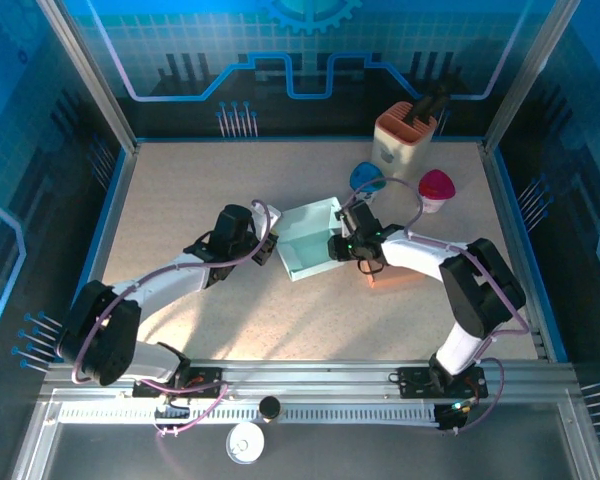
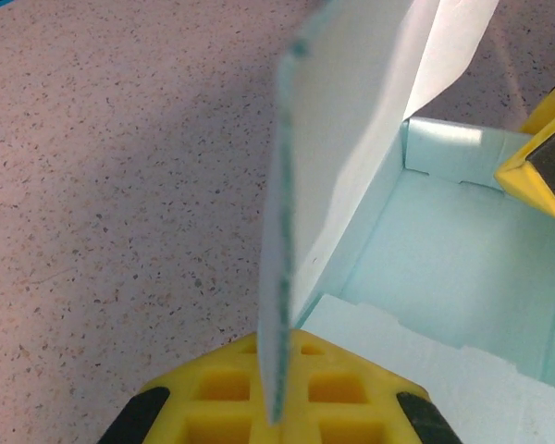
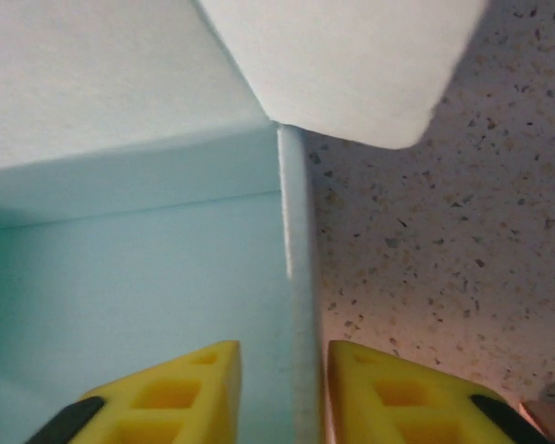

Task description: Fold the paper box

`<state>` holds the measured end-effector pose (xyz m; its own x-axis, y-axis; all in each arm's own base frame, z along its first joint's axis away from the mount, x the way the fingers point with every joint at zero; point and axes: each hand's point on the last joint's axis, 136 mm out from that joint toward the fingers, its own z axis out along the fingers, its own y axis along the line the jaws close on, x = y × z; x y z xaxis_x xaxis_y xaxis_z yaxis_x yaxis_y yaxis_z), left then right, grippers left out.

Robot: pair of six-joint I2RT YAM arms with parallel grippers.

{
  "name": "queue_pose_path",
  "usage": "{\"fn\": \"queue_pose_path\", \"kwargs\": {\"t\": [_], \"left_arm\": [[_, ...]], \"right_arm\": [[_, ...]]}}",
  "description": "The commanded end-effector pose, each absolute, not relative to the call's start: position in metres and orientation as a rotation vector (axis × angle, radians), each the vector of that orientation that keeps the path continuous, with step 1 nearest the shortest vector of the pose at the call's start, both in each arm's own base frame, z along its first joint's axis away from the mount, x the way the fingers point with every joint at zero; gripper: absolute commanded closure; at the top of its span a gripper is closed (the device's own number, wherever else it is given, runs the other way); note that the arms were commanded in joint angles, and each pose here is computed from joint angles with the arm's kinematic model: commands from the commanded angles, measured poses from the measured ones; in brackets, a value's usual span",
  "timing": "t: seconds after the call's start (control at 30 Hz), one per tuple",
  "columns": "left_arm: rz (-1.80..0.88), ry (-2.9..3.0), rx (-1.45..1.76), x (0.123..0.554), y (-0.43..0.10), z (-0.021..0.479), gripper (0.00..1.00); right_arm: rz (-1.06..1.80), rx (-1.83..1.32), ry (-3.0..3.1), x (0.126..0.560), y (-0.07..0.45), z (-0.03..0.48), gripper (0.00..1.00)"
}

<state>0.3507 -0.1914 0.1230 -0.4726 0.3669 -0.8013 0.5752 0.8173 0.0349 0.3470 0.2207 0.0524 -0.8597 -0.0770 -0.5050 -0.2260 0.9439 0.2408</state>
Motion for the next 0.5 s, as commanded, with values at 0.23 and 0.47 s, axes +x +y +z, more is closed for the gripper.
{"fn": "queue_pose_path", "kwargs": {"t": [0.23, 0.47], "left_arm": [[-0.379, 2.178, 0.621, 0.351, -0.195, 0.128, 0.65], [-0.465, 2.304, 0.141, 0.332, -0.171, 0.147, 0.42]], "right_arm": [[0.285, -0.204, 2.567, 0.347, 0.218, 0.053, 1.00], [0.223, -0.185, 2.505, 0.344, 0.219, 0.064, 1.00]]}}
